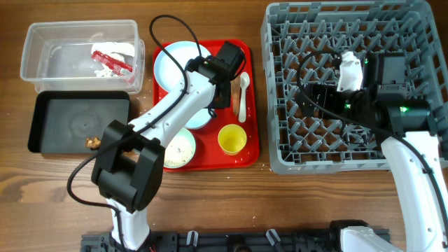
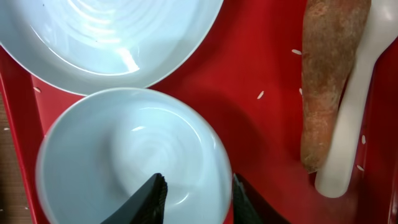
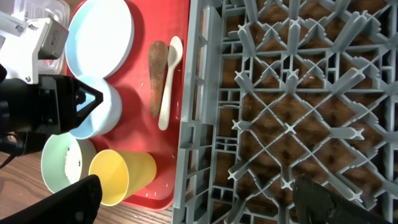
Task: Sort waste into correct bins and load items into the dishwasher rack
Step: 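Return the light-blue bowl to the red tray and grasp the green bowl, then lift the green rice bowl and carry it toward the black tray, then tip the green bowl over the black tray to pour out the rice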
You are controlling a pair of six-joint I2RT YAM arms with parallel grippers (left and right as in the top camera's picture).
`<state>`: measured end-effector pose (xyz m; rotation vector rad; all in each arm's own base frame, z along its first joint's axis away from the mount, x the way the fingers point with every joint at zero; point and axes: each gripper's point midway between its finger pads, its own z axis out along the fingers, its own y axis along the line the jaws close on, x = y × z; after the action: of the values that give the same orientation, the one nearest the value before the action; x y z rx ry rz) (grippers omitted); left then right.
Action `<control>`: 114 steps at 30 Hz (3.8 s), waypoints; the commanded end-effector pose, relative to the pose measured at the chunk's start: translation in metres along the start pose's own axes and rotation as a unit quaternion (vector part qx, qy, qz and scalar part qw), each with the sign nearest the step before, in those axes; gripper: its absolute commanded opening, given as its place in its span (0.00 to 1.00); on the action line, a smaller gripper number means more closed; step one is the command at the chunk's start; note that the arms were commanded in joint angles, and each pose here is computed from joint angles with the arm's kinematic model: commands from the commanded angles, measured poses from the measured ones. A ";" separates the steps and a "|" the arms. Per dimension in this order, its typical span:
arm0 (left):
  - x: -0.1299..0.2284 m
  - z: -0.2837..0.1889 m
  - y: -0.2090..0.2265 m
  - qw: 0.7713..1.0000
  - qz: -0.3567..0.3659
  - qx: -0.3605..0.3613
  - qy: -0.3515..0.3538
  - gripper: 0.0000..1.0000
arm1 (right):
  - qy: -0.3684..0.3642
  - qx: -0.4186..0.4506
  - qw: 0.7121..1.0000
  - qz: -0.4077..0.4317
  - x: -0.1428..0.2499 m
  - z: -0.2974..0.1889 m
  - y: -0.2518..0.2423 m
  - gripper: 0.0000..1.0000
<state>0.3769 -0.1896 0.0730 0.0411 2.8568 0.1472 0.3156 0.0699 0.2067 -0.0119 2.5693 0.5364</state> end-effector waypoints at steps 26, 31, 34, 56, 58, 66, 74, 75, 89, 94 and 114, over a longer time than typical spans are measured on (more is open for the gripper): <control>0.108 0.017 0.050 0.978 -0.063 -0.010 0.200 0.40 | -0.004 -0.008 1.000 0.006 -0.005 -0.003 0.004 1.00; 0.106 0.017 0.049 0.978 -0.064 -0.007 0.196 0.34 | -0.005 -0.008 1.000 0.005 -0.005 -0.003 0.004 1.00; 0.101 0.004 0.049 0.979 -0.065 -0.005 0.192 0.33 | -0.007 -0.008 1.000 0.004 -0.006 -0.003 0.004 1.00; 0.110 0.003 0.025 0.979 -0.084 0.087 0.164 0.39 | -0.010 -0.009 1.000 0.003 -0.007 -0.003 0.004 1.00; 0.116 0.008 0.027 0.979 -0.084 0.084 0.168 0.38 | -0.010 -0.009 1.000 0.004 -0.007 -0.003 0.004 1.00; 0.118 0.022 0.024 0.980 -0.085 0.093 0.154 0.12 | -0.018 -0.010 1.000 0.000 -0.011 -0.003 0.004 1.00; 0.118 0.022 0.024 0.980 -0.085 0.092 0.154 0.04 | -0.018 -0.010 1.000 0.000 -0.012 -0.003 0.004 1.00; 0.119 0.022 0.025 0.980 -0.084 0.091 0.156 0.04 | -0.018 -0.010 1.000 0.000 -0.012 -0.003 0.004 1.00; 0.064 -0.060 0.055 0.978 -0.100 0.125 0.134 0.04 | -0.022 -0.010 1.000 -0.001 -0.014 -0.003 0.005 1.00; 0.052 -0.072 0.072 0.975 -0.115 0.151 0.116 0.04 | -0.022 -0.010 1.000 -0.002 -0.014 -0.003 0.005 1.00; -0.017 -0.054 0.246 0.884 -0.310 0.349 -0.018 0.04 | -0.030 -0.011 0.999 -0.005 -0.018 -0.004 0.005 1.00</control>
<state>0.3677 0.0413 0.1480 -0.7519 2.6813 -0.7367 0.3253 0.0701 0.2130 -0.0245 2.5207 0.5310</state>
